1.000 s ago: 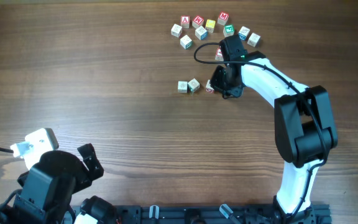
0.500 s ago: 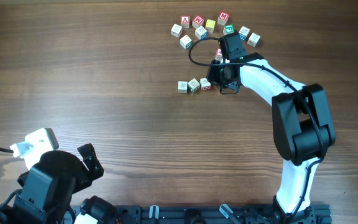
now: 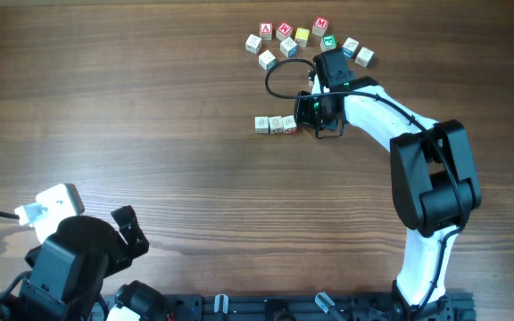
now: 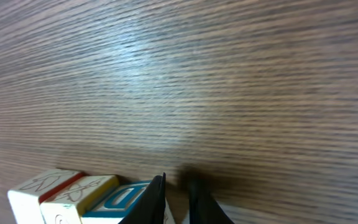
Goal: Form a horizontal line
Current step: 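Nudge the row of blocks leftward with the right gripper to straighten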
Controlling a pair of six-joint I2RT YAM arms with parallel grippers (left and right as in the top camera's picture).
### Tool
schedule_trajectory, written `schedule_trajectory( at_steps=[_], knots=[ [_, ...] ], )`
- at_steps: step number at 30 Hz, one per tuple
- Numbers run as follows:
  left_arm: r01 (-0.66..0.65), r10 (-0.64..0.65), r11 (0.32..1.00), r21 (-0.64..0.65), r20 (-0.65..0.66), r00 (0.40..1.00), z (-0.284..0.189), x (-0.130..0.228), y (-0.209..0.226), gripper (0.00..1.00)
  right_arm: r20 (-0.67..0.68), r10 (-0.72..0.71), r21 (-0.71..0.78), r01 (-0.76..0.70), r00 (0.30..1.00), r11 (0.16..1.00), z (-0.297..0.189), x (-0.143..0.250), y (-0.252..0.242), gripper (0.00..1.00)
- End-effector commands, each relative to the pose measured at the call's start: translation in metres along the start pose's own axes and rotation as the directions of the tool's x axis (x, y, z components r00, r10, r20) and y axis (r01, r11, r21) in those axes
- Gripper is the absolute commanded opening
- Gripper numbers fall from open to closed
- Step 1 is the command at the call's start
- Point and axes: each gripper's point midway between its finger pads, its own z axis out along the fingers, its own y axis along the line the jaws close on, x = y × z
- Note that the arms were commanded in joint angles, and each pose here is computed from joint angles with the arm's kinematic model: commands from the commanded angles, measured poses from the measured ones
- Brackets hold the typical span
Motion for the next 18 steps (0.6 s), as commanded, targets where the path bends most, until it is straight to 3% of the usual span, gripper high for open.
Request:
schedule_trajectory(
  at_steps=[1,5,8,18],
  knots=[
    [0.016,-0.016,1.0,-0.009,0.012,1.0,0.0,-0.002,0.002,1.0,-0.061,0.101,-0.023,-0.102,0.993,0.995,0.011,0.014,0.0,0.15],
    [0.016,-0.016,1.0,-0.009,0.012,1.0,0.0,-0.002,0.002,1.0,-0.034,0.108,0.028,-0.107,0.994,0.994,0.011,0.011,-0.009,0.14],
    [0.016,-0.016,1.0,-0.009,0.012,1.0,0.0,-0.002,0.002,1.0,-0.008,0.213,0.127,-0.21,0.977,0.969,0.01,0.013,-0.027,0.1],
    [0.016,-0.016,1.0,-0.009,0.012,1.0,0.0,-0.002,0.002,1.0,-0.134,0.239,0.148,-0.219,0.962,0.965,0.006,0.043,-0.03,0.09]
  ],
)
